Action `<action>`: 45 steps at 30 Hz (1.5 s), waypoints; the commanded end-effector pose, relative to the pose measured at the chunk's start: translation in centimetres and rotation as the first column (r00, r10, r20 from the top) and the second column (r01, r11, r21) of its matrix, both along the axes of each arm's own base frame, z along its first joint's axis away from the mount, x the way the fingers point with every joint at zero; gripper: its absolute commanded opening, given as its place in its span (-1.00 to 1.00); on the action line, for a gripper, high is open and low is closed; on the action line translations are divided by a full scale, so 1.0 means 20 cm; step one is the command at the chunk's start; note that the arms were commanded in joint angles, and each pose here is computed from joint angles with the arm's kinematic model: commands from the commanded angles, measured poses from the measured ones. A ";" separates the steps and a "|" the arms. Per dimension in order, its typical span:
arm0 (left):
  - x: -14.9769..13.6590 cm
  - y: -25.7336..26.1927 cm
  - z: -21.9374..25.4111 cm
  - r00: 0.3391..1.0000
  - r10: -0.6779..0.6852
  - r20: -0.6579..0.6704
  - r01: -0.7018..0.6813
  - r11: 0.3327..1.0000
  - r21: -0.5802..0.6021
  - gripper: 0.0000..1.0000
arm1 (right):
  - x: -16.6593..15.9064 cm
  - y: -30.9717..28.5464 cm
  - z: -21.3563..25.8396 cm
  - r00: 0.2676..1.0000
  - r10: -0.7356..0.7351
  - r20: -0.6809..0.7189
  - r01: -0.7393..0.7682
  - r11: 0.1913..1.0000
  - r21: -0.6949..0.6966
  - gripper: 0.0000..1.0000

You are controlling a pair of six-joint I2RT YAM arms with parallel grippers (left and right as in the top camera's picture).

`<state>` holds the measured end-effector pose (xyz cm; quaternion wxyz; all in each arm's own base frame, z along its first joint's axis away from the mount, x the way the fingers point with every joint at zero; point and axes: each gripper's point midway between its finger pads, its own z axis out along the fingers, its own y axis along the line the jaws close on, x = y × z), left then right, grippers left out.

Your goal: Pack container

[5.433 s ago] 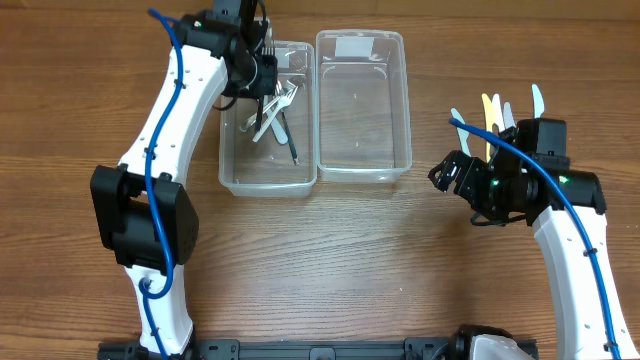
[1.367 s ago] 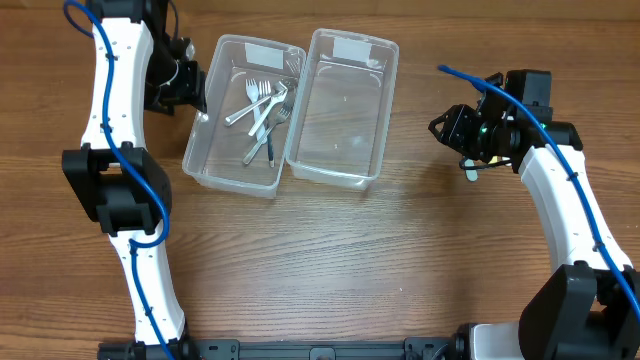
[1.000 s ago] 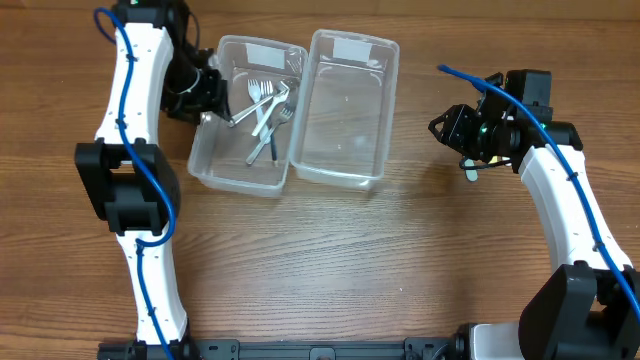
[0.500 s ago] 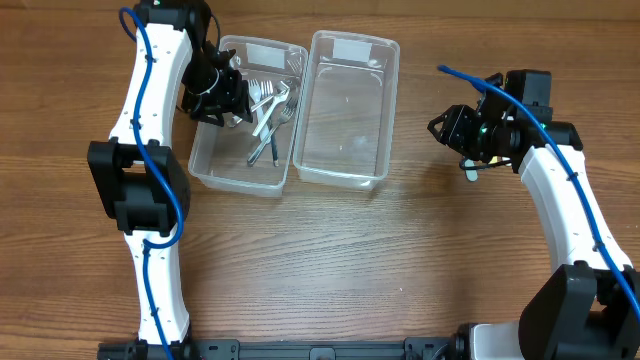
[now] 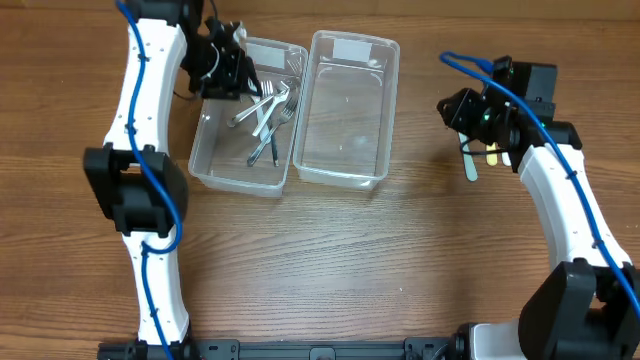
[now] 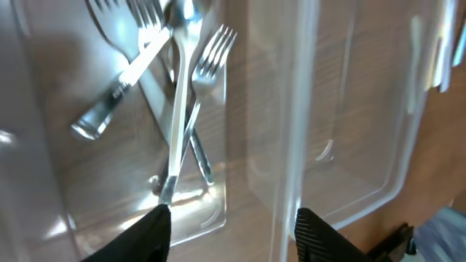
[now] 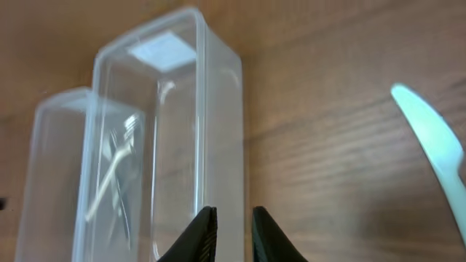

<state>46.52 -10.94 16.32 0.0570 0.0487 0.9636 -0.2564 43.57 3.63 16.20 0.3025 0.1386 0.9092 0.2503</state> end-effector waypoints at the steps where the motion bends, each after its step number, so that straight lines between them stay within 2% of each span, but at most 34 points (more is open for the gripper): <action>1: 0.02 0.16 0.37 0.977 0.072 0.201 -0.086 0.995 0.059 0.17 | 0.07 0.05 -0.09 0.999 -0.003 -0.035 0.006 0.997 0.077 -0.70; 4: 0.02 0.30 0.37 0.968 0.144 0.206 -0.175 0.975 0.139 0.19 | 0.10 0.09 -0.17 0.998 0.024 -0.061 -0.016 0.990 0.138 -0.74; 10: -0.02 0.46 0.34 0.965 0.199 0.171 -0.232 0.952 0.200 0.22 | 0.14 0.18 -0.30 0.994 0.057 -0.093 -0.039 0.983 0.177 -0.80; 16: -0.05 0.56 0.33 0.961 0.235 0.148 -0.264 0.936 0.233 0.26 | 0.16 0.34 -0.36 0.991 0.114 -0.073 -0.102 0.983 0.153 -0.78; 21: -0.06 0.57 0.32 0.962 0.240 0.133 -0.266 0.935 0.236 0.25 | 0.14 0.41 -0.48 0.983 0.124 -0.132 -0.102 0.981 0.165 -0.80; 26: -0.07 0.57 0.32 0.962 0.239 0.132 -0.265 0.934 0.238 0.27 | 0.14 0.42 -0.47 0.981 0.149 -0.126 -0.123 0.973 0.195 -0.82; 29: -0.07 0.61 0.31 0.960 0.246 0.134 -0.275 0.920 0.278 0.30 | 0.15 0.41 -0.44 0.980 0.160 -0.115 -0.130 0.965 0.228 -0.82; 32: -0.08 0.68 0.30 0.949 0.284 0.141 -0.316 0.883 0.346 0.47 | 0.15 0.34 -0.39 0.981 0.153 -0.117 -0.125 0.968 0.218 -0.81; 34: -0.08 0.72 0.30 0.940 0.309 0.147 -0.342 0.858 0.382 0.61 | 0.15 0.24 -0.33 0.984 0.149 -0.102 -0.131 0.978 0.161 -0.74; 38: -0.07 0.79 0.30 0.922 0.346 0.175 -0.388 0.815 0.431 0.92 | 0.14 -0.04 -0.10 0.993 0.059 -0.103 -0.064 0.997 -0.050 -0.46; 39: -0.05 0.81 0.30 0.918 0.347 0.191 -0.396 0.806 0.441 1.00 | 0.13 -0.11 -0.04 0.993 0.034 -0.109 -0.045 0.993 -0.108 -0.33; 40: -0.04 0.82 0.31 0.915 0.347 0.206 -0.404 0.796 0.450 1.00 | 0.12 -0.17 0.01 0.992 0.008 -0.123 -0.028 0.987 -0.160 -0.19; 43: 0.01 0.86 0.33 0.901 0.349 0.257 -0.432 0.772 0.467 1.00 | 0.03 -0.28 0.11 0.981 -0.033 -0.193 -0.023 0.959 -0.284 0.06; 45: 0.03 0.86 0.34 0.896 0.348 0.277 -0.442 0.771 0.459 1.00 | -0.01 -0.28 0.11 0.974 -0.013 -0.226 -0.058 0.951 -0.302 0.20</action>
